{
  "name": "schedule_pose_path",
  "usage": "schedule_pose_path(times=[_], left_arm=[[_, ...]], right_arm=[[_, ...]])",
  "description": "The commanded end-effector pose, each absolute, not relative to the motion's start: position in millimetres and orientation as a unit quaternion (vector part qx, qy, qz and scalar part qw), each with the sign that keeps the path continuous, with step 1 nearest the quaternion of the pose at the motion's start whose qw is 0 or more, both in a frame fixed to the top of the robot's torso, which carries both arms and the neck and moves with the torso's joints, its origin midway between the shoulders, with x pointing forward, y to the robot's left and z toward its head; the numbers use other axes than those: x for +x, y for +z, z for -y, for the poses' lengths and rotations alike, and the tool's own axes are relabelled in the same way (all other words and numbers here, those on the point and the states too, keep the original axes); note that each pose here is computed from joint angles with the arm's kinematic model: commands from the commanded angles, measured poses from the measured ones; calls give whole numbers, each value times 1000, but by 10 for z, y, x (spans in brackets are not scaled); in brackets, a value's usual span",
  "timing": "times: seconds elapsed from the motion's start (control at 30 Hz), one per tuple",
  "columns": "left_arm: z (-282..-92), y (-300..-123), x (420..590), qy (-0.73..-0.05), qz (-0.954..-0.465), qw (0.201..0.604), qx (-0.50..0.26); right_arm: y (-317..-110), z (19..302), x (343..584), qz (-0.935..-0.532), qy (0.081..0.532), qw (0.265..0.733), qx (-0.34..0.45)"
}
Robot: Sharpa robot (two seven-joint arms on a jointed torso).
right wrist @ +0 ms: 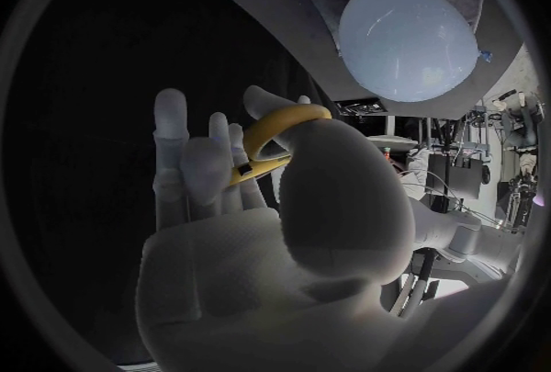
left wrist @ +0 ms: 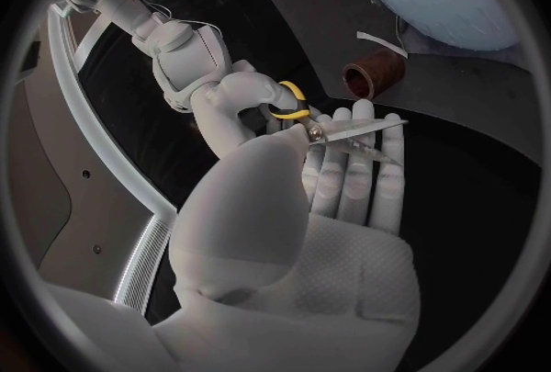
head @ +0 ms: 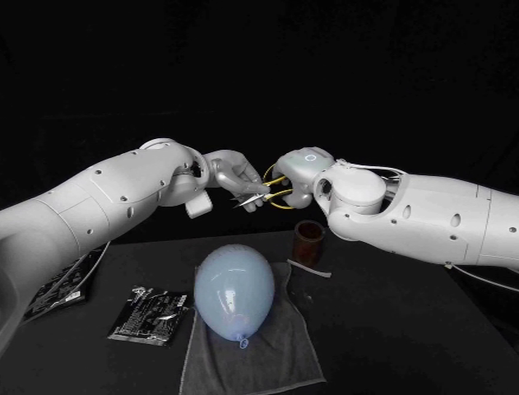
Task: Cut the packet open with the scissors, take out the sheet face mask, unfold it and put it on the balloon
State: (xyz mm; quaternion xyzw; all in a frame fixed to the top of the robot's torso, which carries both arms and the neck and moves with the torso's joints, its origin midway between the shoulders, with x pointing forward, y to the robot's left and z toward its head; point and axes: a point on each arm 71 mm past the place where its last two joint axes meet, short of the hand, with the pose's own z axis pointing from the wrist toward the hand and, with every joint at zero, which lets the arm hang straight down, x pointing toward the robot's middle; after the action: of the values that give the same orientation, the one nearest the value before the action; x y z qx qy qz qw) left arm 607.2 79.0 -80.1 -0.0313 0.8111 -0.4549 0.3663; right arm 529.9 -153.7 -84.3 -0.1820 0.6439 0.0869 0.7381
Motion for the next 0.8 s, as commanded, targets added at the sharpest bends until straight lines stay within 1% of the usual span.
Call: schedule_pose_path(times=[0.03, 0.17, 0.3, 0.5, 0.63, 0.8], left_arm=[[-766, -846, 6060, -445, -819, 361, -36], [-792, -846, 6078, -439, -817, 370, -43], [-805, -850, 6084, -435, -818, 373, -46], [-817, -856, 6090, -430, -819, 378, -48], [-832, -855, 6096, -428, -817, 383, -51], [-847, -852, 6105, -426, -815, 389, -54]], right_arm=[[-717, 1462, 5227, -607, 173, 757, -168], [-733, 1547, 5210, -624, 199, 741, -147], [-736, 1604, 5201, -628, 219, 734, -139], [-716, 1642, 5176, -618, 261, 730, -133], [-692, 1674, 5156, -606, 299, 727, -122], [-665, 1725, 5131, -594, 331, 725, -112]])
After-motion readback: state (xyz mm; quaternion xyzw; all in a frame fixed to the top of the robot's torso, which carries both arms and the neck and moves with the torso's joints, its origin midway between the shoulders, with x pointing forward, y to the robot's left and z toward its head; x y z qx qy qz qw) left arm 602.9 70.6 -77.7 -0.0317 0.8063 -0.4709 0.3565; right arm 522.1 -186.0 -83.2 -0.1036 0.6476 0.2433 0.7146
